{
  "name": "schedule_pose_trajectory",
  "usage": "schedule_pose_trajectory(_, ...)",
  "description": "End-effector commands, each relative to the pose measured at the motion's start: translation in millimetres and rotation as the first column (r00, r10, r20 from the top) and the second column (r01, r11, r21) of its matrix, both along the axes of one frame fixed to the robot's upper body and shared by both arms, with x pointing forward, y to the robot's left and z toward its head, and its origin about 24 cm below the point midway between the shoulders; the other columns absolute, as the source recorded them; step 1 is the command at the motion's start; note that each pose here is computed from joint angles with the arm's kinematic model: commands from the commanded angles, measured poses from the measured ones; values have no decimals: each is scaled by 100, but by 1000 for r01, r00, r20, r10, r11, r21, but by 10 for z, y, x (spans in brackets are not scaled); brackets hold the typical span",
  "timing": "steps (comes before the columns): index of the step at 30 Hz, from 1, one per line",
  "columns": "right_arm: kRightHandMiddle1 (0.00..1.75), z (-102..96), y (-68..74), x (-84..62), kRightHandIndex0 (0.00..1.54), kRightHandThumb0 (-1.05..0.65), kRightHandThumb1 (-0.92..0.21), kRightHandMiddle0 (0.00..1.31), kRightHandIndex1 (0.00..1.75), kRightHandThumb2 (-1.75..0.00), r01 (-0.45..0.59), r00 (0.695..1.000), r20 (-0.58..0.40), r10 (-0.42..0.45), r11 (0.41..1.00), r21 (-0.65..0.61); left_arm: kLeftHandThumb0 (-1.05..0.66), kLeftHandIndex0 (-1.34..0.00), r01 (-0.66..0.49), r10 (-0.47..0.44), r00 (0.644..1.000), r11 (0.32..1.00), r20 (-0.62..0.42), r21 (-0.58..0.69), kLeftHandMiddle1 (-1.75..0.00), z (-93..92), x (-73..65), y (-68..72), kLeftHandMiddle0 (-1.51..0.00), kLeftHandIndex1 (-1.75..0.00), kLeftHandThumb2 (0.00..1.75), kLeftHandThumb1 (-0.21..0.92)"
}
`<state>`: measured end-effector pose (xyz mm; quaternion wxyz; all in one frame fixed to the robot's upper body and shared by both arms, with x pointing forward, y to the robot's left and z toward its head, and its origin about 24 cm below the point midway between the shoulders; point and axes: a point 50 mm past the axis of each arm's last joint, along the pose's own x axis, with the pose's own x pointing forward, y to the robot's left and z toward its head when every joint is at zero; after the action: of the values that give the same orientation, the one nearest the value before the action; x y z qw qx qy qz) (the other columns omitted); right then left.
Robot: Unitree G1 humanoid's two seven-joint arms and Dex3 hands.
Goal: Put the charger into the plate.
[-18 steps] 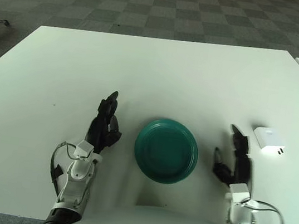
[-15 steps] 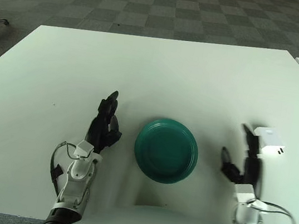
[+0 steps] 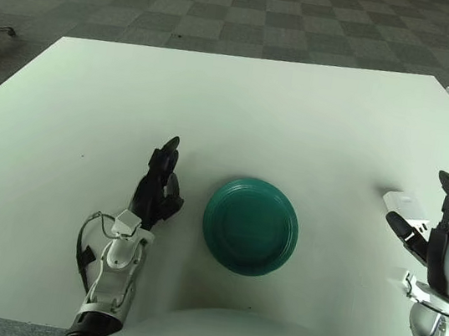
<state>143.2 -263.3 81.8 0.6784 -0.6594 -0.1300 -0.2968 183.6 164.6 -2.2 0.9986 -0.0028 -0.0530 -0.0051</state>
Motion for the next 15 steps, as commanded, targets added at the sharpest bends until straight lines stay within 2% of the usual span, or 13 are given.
schedule_pose_trajectory(1,68,-35,-124,-14,22,-88,-92,0,0,-69,43,999,-27,-45,997,-56,-84,0,-7,5,991,1000,-134,-9,0,-262,-174,17,-15,-49,93,92)
schedule_pose_trajectory(4,65,-93,-199,-9,21,-90,-92,0,0,-72,78,997,-22,-79,996,-36,-85,0,-6,4,990,1000,-138,-13,0,-269,-170,31,-14,-48,93,92)
schedule_pose_trajectory(11,64,-104,-241,-8,23,-94,-92,0,1,-79,130,991,-4,-130,991,-3,-86,0,-10,9,991,1000,-133,-11,0,-274,-165,53,-14,-47,93,92)
schedule_pose_trajectory(15,67,-144,-282,2,25,-95,-92,0,2,-81,170,985,-26,-169,985,10,-86,0,-11,9,991,1000,-136,-14,0,-279,-164,69,-15,-47,94,92)
